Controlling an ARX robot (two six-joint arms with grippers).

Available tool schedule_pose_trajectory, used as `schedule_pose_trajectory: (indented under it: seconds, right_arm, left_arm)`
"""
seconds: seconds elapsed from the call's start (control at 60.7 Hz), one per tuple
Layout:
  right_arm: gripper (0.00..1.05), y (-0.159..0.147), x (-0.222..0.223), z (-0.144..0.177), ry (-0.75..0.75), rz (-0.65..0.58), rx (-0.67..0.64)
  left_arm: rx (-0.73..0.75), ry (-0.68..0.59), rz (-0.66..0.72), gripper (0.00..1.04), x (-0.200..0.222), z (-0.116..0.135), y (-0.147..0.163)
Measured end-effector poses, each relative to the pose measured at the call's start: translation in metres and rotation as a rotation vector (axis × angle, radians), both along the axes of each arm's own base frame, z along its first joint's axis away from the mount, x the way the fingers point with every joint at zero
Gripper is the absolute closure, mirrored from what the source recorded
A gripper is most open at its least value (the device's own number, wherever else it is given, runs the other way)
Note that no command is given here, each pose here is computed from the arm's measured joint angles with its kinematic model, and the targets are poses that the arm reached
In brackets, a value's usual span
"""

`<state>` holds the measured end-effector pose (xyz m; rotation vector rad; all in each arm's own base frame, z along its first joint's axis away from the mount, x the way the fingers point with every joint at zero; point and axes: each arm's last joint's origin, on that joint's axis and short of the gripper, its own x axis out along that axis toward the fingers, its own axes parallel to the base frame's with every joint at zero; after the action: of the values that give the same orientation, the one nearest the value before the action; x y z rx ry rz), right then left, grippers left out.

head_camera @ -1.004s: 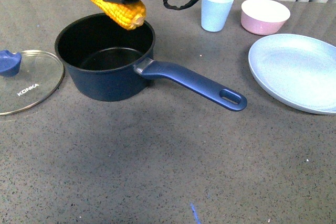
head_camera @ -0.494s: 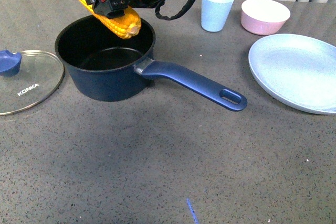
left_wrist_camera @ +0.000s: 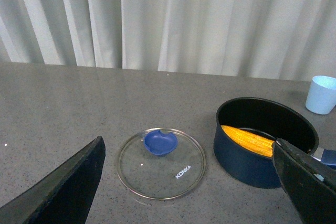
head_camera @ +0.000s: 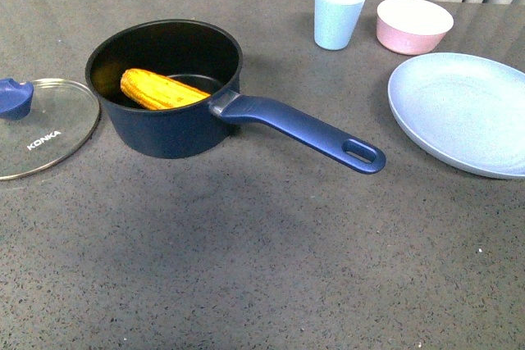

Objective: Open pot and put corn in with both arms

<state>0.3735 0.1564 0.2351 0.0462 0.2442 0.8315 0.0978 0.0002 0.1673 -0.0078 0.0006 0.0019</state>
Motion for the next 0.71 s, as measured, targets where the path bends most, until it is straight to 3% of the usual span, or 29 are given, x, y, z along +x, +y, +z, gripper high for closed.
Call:
schedule_pose_trajectory:
  seconds: [0.198, 0.296, 0.395, 0.478, 0.593, 0.708]
  right_arm:
    - [0.09, -0.057, -0.041, 0.023, -0.060, -0.154, 0.089]
    - [0.10, -0.060, -0.047, 0.032, -0.104, -0.203, 0.097]
    - [0.27, -0.069, -0.062, 0.022, -0.229, -0.598, 0.035]
    - [0.41, -0.087, -0.081, 0.006, -0.233, -0.792, -0.013]
    - [0.61, -0.104, -0.105, -0.007, -0.241, -0.829, -0.027]
    - [0.87, -0.120, -0.134, -0.024, -0.234, -0.832, -0.043]
  left_arm:
    - [0.000, 0.000, 0.000, 0.09, 0.000, 0.000, 0.000]
    - [0.000, 0.000, 0.000, 0.09, 0.000, 0.000, 0.000]
    - [0.000, 0.000, 0.000, 0.09, 0.000, 0.000, 0.000]
    - [0.000, 0.000, 0.001, 0.09, 0.000, 0.000, 0.000]
    - [0.000, 0.000, 0.000, 0.09, 0.000, 0.000, 0.000]
    - [0.000, 0.000, 0.000, 0.09, 0.000, 0.000, 0.000]
